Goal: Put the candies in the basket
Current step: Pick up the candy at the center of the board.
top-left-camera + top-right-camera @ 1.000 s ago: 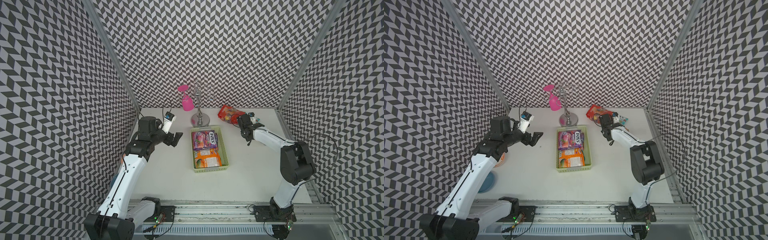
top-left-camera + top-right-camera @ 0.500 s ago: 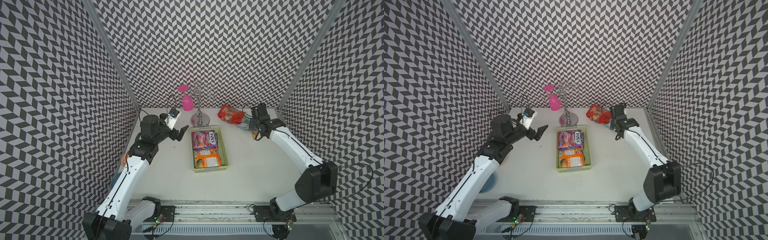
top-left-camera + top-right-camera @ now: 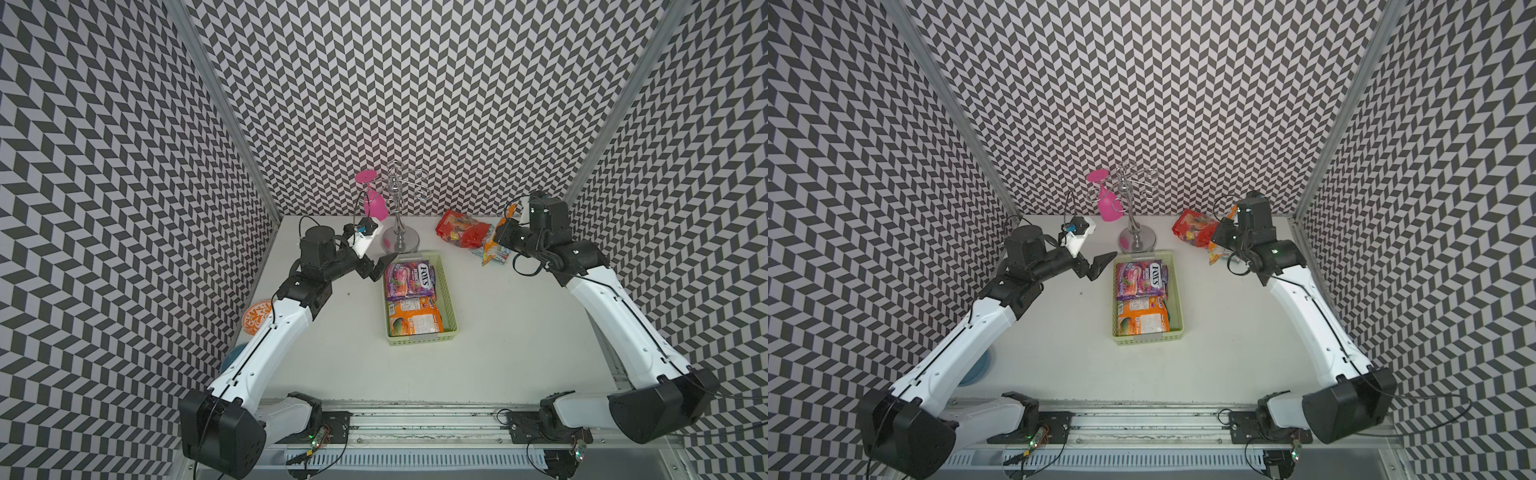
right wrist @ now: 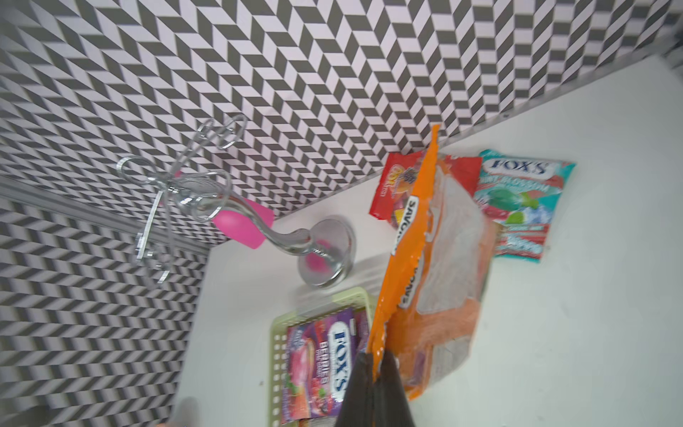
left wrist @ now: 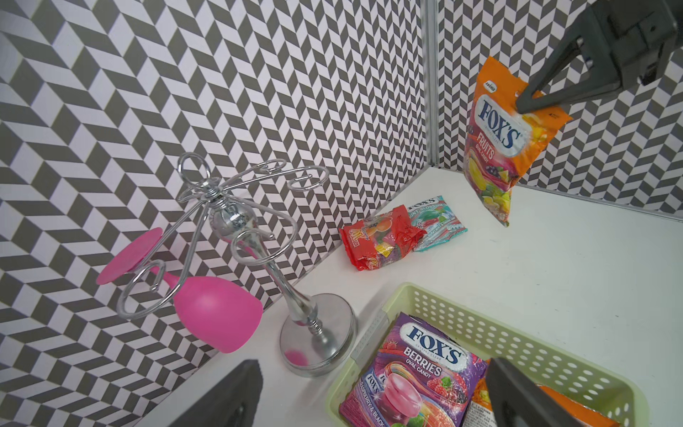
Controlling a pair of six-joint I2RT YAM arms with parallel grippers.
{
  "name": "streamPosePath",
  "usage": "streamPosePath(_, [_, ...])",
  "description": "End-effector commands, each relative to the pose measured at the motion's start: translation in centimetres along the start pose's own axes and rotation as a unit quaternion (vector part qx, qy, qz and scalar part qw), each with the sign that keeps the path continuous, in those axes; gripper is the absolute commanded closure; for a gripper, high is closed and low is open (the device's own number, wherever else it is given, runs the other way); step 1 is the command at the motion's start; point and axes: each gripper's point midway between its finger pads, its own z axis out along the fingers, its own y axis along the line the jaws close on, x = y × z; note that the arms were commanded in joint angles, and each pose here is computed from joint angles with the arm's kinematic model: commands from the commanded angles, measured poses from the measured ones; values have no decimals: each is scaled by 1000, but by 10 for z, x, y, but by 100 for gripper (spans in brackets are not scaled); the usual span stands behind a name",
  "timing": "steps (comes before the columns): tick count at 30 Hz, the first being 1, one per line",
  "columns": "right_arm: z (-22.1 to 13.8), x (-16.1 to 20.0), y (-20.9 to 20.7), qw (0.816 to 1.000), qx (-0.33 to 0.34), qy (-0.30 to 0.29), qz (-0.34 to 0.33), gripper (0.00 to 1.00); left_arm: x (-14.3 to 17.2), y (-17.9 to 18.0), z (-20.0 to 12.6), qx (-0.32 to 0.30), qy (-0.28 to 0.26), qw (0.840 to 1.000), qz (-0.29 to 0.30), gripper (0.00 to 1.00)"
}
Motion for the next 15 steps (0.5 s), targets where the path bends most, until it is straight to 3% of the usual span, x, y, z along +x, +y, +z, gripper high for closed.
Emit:
streamPosePath(1, [-15, -10, 48, 988, -127, -3, 83, 100, -29, -4, 5, 7, -33, 999, 41, 1])
streamPosePath(9, [-5, 17, 70, 952, -212, 77, 207, 100, -26, -25, 25, 44, -35, 995, 82, 1])
streamPosePath(15, [-10, 28, 89, 924, -259, 97, 264, 100, -22, -46, 40, 94, -47, 990, 92, 1])
